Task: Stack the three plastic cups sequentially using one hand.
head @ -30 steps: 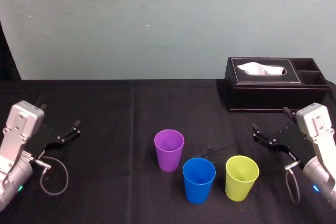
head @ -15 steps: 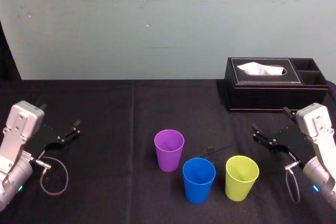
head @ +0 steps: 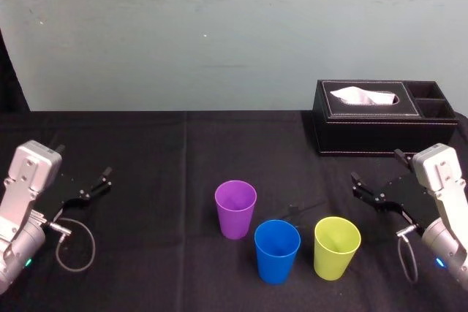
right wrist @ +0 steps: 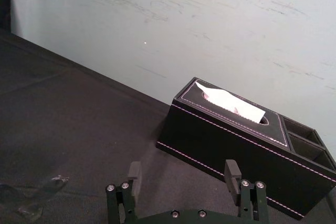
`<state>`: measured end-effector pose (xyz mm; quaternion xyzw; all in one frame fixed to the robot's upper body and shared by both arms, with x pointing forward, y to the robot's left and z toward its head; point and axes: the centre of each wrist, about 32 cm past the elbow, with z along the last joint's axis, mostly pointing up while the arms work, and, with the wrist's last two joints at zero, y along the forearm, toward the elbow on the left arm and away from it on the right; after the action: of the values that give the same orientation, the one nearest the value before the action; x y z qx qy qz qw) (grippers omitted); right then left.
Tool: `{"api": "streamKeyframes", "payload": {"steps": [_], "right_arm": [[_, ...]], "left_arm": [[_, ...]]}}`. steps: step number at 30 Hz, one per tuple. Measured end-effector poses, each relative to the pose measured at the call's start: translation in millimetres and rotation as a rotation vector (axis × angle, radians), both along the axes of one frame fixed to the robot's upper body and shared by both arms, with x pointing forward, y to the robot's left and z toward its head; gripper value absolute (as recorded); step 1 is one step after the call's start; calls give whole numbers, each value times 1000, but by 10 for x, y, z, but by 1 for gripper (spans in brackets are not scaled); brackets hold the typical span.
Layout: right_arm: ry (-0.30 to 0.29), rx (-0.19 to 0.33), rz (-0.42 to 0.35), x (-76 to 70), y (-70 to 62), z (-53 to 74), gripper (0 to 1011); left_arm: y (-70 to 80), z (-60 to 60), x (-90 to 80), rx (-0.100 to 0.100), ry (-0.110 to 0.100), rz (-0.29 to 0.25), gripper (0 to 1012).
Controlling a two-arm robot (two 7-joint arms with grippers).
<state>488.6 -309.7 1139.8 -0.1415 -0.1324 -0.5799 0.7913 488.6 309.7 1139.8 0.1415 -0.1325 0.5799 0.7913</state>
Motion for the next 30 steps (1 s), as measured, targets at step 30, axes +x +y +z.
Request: {"api": "streamKeyframes", "payload": {"steps": [30], "right_arm": [[22, 160, 65, -418, -106, 226, 1000]], "left_arm": [[0, 0, 0, 0, 0, 0, 1000]]}}
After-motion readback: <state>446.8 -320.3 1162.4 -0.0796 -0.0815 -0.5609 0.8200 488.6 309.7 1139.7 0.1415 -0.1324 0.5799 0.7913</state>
